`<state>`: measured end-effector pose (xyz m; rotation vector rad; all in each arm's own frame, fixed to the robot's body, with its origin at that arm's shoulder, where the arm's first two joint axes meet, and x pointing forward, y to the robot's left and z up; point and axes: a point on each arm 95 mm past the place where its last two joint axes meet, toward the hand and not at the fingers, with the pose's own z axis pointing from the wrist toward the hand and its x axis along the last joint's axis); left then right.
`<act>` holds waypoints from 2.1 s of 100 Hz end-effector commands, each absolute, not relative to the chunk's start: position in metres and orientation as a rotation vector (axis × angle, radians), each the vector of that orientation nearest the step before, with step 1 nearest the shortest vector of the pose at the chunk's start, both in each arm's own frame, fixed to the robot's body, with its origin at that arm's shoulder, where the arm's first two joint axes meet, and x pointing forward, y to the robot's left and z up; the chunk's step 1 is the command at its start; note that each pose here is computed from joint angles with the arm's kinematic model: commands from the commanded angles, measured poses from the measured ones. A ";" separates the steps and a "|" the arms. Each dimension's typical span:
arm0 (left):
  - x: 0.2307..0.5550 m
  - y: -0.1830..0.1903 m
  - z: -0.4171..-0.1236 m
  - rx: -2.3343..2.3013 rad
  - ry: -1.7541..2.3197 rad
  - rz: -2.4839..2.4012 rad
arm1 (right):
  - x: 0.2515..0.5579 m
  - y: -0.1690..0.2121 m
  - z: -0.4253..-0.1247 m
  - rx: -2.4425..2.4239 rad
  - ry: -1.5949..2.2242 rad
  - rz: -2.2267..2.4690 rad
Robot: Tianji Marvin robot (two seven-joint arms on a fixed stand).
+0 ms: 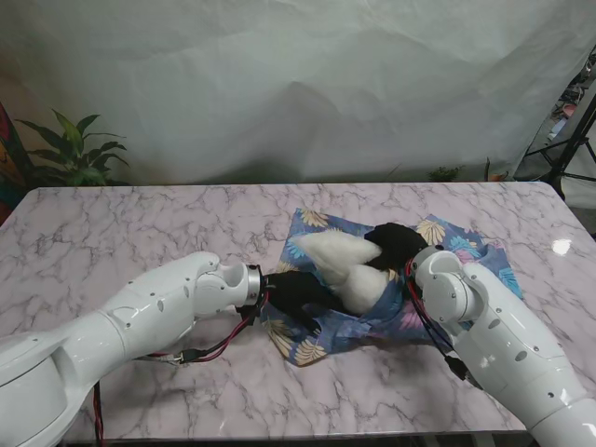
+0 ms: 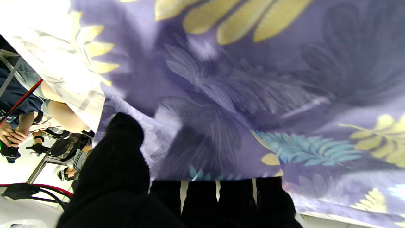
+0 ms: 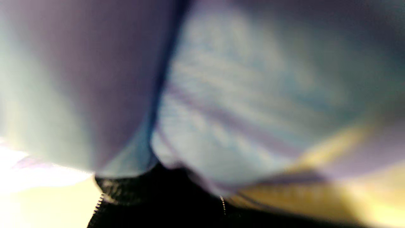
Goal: Put a pillowcase on a pillow
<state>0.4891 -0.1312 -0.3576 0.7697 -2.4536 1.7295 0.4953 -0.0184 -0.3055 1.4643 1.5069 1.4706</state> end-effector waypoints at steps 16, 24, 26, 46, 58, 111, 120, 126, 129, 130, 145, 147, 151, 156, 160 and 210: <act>0.499 -0.116 -0.356 0.786 -2.472 1.733 | 0.492 -0.018 -0.315 1.380 1.594 1.432; 0.497 -0.113 -0.360 0.801 -2.449 1.713 | 0.492 -0.019 -0.315 1.360 1.593 1.418; 0.497 -0.112 -0.361 0.806 -2.438 1.709 | 0.493 -0.019 -0.315 1.356 1.594 1.413; 0.491 -0.105 -0.363 0.810 -2.417 1.714 | 0.494 -0.022 -0.313 1.308 1.616 1.341; 0.491 -0.097 -0.350 0.808 -2.462 1.726 | 0.495 -0.025 -0.316 1.269 1.663 1.294; 0.499 -0.066 -0.299 0.874 -2.567 1.908 | 0.494 -0.024 -0.339 1.199 1.814 1.236; 0.498 -0.066 -0.293 0.915 -2.493 1.986 | 0.493 -0.023 -0.343 1.198 1.826 1.238; 0.497 -0.068 -0.289 0.944 -2.426 2.034 | 0.493 -0.023 -0.344 1.197 1.832 1.238; 0.495 -0.068 -0.286 0.958 -2.400 2.043 | 0.493 -0.022 -0.345 1.200 1.831 1.239; 0.495 -0.069 -0.286 0.961 -2.394 2.045 | 0.494 -0.022 -0.345 1.202 1.831 1.240; 0.491 -0.074 -0.278 1.003 -2.312 2.095 | 0.495 -0.018 -0.346 1.223 1.809 1.264; 0.491 -0.075 -0.277 1.000 -2.309 2.105 | 0.496 -0.016 -0.346 1.224 1.805 1.268; 0.491 -0.078 -0.275 0.987 -2.297 2.138 | 0.497 -0.014 -0.346 1.226 1.797 1.279; 0.491 -0.083 -0.272 0.961 -2.288 2.187 | 0.499 -0.010 -0.345 1.232 1.787 1.295; 0.491 -0.087 -0.269 0.927 -2.296 2.221 | 0.500 -0.006 -0.345 1.234 1.780 1.308; 0.499 -0.124 -0.240 0.733 -2.368 2.392 | 0.508 0.029 -0.355 1.184 1.856 1.412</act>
